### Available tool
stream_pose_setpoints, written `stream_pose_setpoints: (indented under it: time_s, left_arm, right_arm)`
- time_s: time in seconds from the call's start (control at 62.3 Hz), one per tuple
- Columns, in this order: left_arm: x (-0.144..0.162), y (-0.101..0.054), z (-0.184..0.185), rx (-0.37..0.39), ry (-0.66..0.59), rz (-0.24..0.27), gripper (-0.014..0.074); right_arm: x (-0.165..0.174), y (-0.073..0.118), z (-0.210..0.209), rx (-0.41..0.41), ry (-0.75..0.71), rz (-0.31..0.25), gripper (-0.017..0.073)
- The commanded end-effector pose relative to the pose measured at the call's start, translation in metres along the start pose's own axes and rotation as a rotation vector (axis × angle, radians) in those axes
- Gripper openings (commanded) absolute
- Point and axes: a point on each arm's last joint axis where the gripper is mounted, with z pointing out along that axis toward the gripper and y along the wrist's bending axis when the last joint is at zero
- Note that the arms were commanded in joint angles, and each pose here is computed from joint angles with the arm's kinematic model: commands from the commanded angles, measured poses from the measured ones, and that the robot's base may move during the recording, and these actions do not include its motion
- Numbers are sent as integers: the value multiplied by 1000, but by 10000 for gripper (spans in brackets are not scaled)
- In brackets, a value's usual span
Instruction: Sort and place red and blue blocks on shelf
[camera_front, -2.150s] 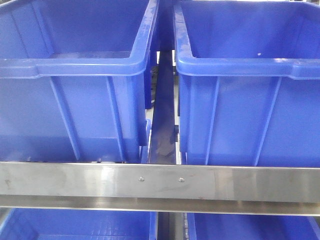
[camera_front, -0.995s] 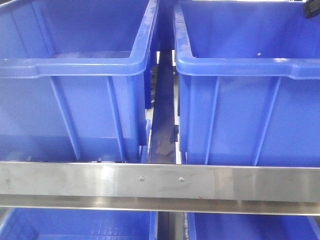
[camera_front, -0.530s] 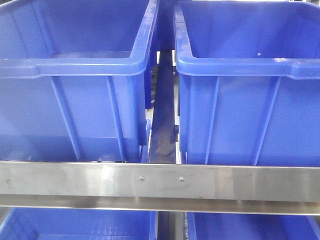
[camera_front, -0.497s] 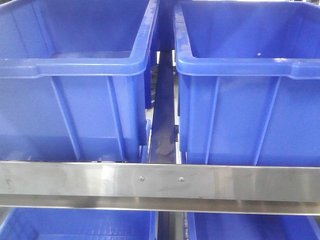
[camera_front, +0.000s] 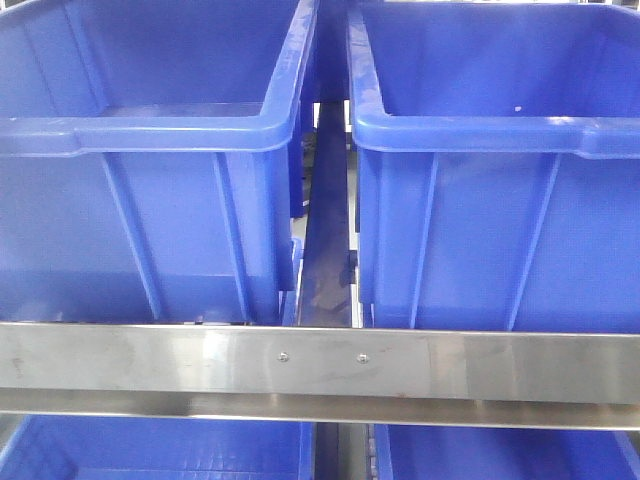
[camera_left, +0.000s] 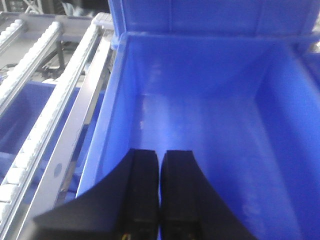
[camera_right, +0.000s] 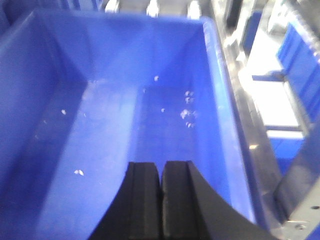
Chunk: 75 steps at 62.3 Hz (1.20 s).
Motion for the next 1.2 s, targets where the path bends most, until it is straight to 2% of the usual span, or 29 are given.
stream_pose_setpoints:
  time_s: [0.0,0.096,0.193,0.273,0.385,0.642,1.187]
  left_arm:
    - [-14,-1,-14,8,-97,-14,126]
    - [-11,-1,-25,10,-101,-13,126]
    - [-4,-1,-37,12,-95,-12,126]
    - [2,-1,-47,14,-96,-12,126]
    - [16,-1,-58,25,-77,-37,126]
    - [39,0,-70,25,-77,-36,126]
    - [39,0,-71,25,-88,-36,125]
  right_arm:
    - [-19,-1,-16,9,-135,-2,52]
    - [-13,-1,-24,9,-146,0,52]
    - [0,0,-34,-3,-147,50,52]
    - [13,0,-40,-7,-143,69,52]
    - [28,0,-50,-8,-151,69,52]
    - [35,1,-71,-12,-222,67,52]
    - [34,1,-72,-11,-243,67,52]
